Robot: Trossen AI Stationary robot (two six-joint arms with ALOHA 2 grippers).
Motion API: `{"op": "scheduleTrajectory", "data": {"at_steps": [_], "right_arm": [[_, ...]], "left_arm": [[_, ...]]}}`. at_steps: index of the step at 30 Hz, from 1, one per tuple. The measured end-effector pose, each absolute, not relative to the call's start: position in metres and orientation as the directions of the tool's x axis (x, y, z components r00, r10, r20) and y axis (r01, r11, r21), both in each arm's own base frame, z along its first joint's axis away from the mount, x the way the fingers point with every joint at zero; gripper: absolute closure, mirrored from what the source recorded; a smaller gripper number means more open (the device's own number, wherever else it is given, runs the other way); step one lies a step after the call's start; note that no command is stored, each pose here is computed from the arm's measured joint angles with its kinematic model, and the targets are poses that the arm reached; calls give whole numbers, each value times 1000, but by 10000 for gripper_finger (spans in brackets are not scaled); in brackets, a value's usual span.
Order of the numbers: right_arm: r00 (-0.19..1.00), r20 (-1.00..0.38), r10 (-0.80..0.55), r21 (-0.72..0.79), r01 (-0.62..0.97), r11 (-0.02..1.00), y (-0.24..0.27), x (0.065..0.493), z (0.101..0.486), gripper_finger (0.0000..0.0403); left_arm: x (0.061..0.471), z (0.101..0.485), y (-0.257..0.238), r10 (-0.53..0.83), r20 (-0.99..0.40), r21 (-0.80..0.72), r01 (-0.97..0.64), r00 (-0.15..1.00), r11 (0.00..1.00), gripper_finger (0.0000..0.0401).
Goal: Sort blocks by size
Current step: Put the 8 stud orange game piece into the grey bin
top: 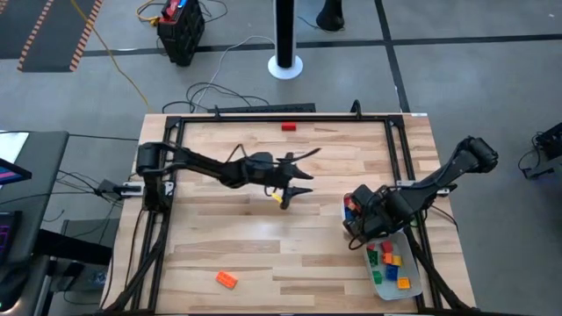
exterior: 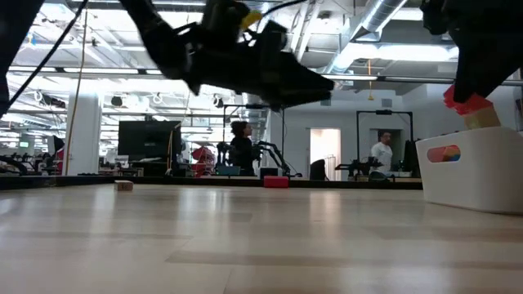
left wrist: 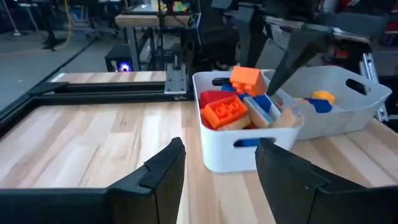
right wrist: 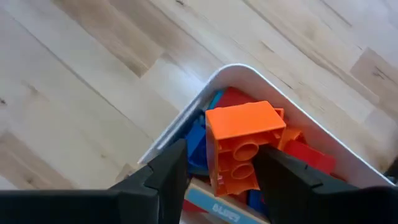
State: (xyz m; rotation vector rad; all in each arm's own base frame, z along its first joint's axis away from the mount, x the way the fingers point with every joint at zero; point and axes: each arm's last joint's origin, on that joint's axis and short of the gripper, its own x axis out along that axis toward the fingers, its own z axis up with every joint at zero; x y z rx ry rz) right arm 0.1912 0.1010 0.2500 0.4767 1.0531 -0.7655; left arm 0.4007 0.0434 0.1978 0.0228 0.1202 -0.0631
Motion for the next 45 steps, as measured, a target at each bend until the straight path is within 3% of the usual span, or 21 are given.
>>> {"op": "scheduleTrajectory", "data": {"at_steps": [7, 16, 21, 26, 35, 43, 45], "right_arm": [[288, -893, -345, -38, 715, 698, 103, 189, 250, 198], [336, -856, -392, -103, 633, 767, 105, 192, 250, 198], [272, -865, -421, -178, 619, 765, 106, 194, 238, 198], [188, -886, -423, -237, 601, 763, 109, 195, 228, 198], [205, -883, -423, -232, 593, 771, 116, 191, 229, 212], [219, -879, -424, -213, 615, 759, 118, 191, 229, 226], [223, -879, -422, -208, 616, 760, 119, 191, 230, 225]], "left_arm": [[427, 211, 44, -91, -67, 27, 93, 994, 995, 216], [467, 190, 35, -92, -69, -86, 86, 993, 993, 216], [485, 199, 35, -92, -42, -162, 84, 995, 983, 216], [492, 210, 17, -119, -61, -129, 110, 991, 985, 216], [494, 214, 10, -88, -72, -208, 72, 994, 975, 216], [519, 168, 13, -131, -167, -256, 85, 977, 963, 216], [527, 168, 15, -152, -138, -282, 108, 979, 953, 216]]}}
